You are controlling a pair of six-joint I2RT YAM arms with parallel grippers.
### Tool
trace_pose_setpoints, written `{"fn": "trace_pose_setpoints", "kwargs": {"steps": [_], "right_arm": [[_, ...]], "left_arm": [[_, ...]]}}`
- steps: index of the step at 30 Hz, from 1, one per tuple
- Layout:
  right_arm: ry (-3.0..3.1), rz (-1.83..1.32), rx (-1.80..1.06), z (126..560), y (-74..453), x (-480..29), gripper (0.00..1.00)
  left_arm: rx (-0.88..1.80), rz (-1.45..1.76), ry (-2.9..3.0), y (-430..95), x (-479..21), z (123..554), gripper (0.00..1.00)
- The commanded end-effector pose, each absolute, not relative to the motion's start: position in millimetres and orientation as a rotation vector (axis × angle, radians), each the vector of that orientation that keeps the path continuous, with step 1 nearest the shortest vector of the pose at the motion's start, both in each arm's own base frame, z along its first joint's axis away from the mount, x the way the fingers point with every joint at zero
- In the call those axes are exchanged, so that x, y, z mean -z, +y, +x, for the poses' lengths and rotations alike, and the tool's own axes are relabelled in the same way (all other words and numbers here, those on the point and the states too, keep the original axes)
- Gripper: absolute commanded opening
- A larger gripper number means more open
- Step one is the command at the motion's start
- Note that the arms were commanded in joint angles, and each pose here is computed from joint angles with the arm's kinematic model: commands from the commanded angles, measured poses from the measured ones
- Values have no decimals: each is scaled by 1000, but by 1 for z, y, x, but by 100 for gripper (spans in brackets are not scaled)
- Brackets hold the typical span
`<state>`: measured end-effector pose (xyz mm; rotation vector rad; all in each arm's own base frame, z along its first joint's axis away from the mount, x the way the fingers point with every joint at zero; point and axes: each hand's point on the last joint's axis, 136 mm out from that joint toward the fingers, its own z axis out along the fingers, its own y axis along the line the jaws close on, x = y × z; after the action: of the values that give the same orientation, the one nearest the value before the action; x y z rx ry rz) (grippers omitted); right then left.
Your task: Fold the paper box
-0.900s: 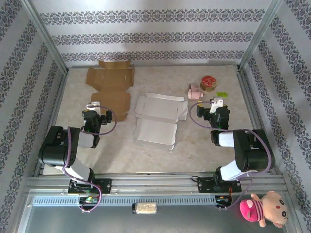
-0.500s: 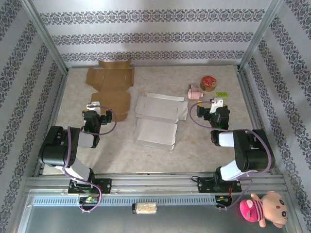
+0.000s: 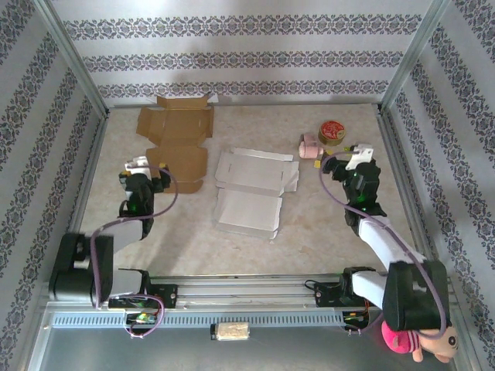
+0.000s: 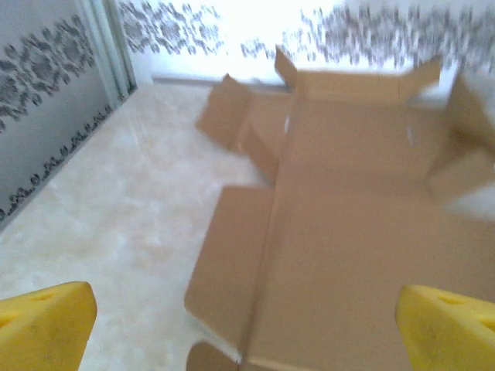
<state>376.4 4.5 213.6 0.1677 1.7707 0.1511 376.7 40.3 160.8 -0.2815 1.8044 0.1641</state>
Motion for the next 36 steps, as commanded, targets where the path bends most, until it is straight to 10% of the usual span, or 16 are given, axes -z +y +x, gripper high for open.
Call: {"fn": "trace_pose_setpoints", "kwargs": {"steps": [1,7,21,36], "right_arm": [[1946,218,-457,366,47,-208,98],[2196,-124,-803,358,161,-214,98],[2427,-280,-872,355,218,-182,98],[2429,-268,-776,350,205,-175,98]], "left_arm": [[1,-471,1841,35,-192,371,100],[540,-529,2092,-51,-200,397,86],[407,-76,2876,-167,-75,424,79],[454,94,2909,-191,-33,465,23]]}}
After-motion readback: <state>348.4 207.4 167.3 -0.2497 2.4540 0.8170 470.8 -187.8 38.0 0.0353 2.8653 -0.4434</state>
